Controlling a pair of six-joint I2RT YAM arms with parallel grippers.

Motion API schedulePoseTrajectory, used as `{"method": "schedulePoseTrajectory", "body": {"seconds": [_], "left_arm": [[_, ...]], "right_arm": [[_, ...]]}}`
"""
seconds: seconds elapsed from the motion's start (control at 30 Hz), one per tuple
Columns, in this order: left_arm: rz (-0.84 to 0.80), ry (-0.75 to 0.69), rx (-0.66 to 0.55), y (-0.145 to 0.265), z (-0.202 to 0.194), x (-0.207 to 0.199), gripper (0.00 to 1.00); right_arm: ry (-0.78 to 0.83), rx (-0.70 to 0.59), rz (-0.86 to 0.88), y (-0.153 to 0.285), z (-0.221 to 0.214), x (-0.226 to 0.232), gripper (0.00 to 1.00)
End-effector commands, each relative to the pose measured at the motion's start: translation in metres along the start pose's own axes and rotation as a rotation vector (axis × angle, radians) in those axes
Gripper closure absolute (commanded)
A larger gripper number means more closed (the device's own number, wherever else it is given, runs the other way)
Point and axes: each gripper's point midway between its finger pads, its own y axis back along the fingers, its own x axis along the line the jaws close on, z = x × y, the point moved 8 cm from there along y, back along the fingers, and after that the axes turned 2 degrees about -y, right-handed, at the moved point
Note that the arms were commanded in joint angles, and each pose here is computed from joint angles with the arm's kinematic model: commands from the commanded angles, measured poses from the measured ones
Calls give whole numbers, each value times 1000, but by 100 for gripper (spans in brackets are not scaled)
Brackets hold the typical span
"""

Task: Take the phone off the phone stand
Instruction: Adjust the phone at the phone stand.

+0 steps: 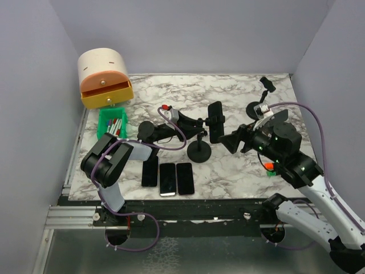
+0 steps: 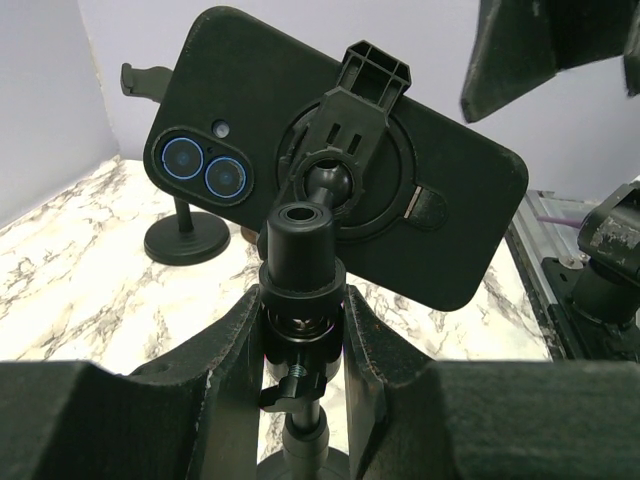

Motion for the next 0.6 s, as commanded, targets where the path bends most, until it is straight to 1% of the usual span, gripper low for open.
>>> {"method": "schedulePoseTrajectory", "body": {"seconds": [0.0, 0.1, 0.27, 0.33, 0.43, 0.57], "left_arm": [[-58, -35, -47, -3, 18, -10, 100], [-58, -25, -34, -3, 15, -9, 100], [-56, -23, -27, -3, 13, -9, 100], [-56, -23, -26, -3, 12, -8, 100], [-51, -17, -22, -4, 10, -8, 100], [-37, 0, -13, -4, 7, -5, 100]], "right_arm": [[43, -16, -4, -21, 3, -5, 27], [66, -24, 26, -32, 1, -7, 32], [97, 26, -54, -47, -5, -20, 46], [114, 36, -79, -50, -6, -24, 54], [139, 42, -99, -55, -7, -28, 69], [221, 19, -153, -58, -7, -29, 98]]}}
